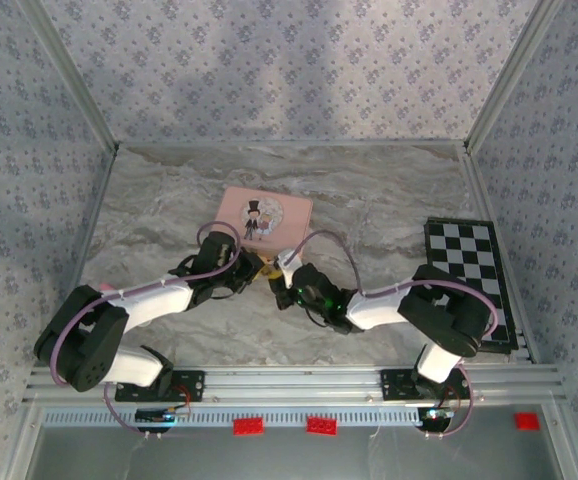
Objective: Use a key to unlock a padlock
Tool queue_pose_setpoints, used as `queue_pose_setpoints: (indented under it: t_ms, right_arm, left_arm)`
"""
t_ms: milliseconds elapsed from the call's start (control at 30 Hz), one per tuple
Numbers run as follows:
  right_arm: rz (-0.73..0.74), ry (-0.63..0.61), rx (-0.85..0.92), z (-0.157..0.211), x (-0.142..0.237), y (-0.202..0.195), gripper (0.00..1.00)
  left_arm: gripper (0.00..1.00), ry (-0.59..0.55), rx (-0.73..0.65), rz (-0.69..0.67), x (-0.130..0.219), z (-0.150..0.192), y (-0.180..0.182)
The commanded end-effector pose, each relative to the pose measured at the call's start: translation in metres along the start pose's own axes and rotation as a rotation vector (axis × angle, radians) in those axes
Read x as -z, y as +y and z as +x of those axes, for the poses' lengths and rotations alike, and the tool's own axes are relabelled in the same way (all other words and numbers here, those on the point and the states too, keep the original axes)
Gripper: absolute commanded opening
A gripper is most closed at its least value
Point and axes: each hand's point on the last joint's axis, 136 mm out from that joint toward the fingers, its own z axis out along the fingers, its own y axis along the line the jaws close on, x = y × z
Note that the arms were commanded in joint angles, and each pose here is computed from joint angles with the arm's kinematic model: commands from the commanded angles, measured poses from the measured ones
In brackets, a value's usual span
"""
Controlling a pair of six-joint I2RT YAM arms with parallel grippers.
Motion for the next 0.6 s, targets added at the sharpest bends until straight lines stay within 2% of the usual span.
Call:
queue_pose_setpoints:
  t_ms: [0,233,367,567]
  right_arm:
    - [-0.04,0.048,-0.161,0.002,0.004,-0.005,0.05]
    - [-0.069,0.087,-0.265,0.008,0.004,-0.005,0.07]
    - [-0.079,0.067,-0.33,0.009,0.009,-0.011,0.07]
    - [-0.067,0.069,-0.313,0.01,0.011,-0.014,0.07]
  left_arm:
    - [0.0,0.004,-0.048,0.094,-0.001,0.001,-0.029]
    - [0.0,0.01,-0.068,0.091,-0.005,0.004,-0.034]
    - [0.0,0.018,-0.071,0.086,-0.008,0.005,-0.033]
    - [0.0,0.012,-0.094,0.046,-0.01,0.007,-0.026]
